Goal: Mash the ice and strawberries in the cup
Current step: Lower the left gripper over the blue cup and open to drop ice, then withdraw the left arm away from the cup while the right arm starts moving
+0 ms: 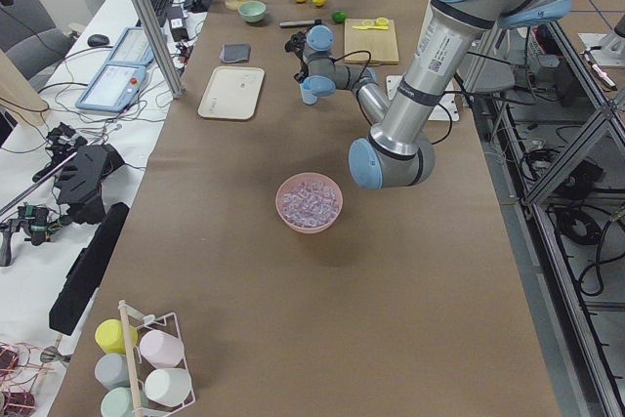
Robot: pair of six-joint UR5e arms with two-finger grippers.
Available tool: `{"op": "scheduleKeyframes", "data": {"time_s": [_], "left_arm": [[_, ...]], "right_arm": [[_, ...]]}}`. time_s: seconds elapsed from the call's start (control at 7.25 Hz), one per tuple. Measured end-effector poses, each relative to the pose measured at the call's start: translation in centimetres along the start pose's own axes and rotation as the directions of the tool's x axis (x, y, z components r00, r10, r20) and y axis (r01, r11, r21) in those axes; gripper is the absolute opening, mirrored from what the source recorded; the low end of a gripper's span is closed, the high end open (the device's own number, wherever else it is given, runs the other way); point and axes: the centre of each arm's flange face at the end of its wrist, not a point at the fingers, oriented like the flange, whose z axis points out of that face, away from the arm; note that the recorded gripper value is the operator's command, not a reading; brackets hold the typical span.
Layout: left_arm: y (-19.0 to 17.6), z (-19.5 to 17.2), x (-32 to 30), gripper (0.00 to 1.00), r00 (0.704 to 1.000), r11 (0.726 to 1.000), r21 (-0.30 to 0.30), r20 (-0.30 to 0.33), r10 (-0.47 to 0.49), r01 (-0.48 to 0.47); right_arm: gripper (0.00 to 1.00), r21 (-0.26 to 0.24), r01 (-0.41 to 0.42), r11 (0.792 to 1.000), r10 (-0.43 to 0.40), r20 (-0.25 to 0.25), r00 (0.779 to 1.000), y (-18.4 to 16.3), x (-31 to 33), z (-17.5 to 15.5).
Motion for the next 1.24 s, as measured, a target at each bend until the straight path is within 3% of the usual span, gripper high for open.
{"op": "scheduleKeyframes", "data": {"time_s": [0.41,0.83,1.24], "left_arm": [[1.1,-1.9,-1.8,0.97,1.0,1.0,0.002,0.011,0.005,-0.005],[-0.2,-7.0,-11.9,0.97,0.988,0.996,-0.053,0.133,0.081,-0.074],[-2.8,-15.2,-22.6,0.97,0.969,0.988,-0.148,0.231,0.085,-0.052]], "right_arm": [[1.0,0.003,0.001,1.0,-0.001,0.002,1.0,0.0,-0.1,-0.2],[1.0,0.023,0.015,1.0,-0.015,0.01,1.0,-0.1,-0.8,-1.2],[1.0,0.065,0.068,0.996,-0.07,0.041,0.997,-1.1,-3.9,-2.8]]}}
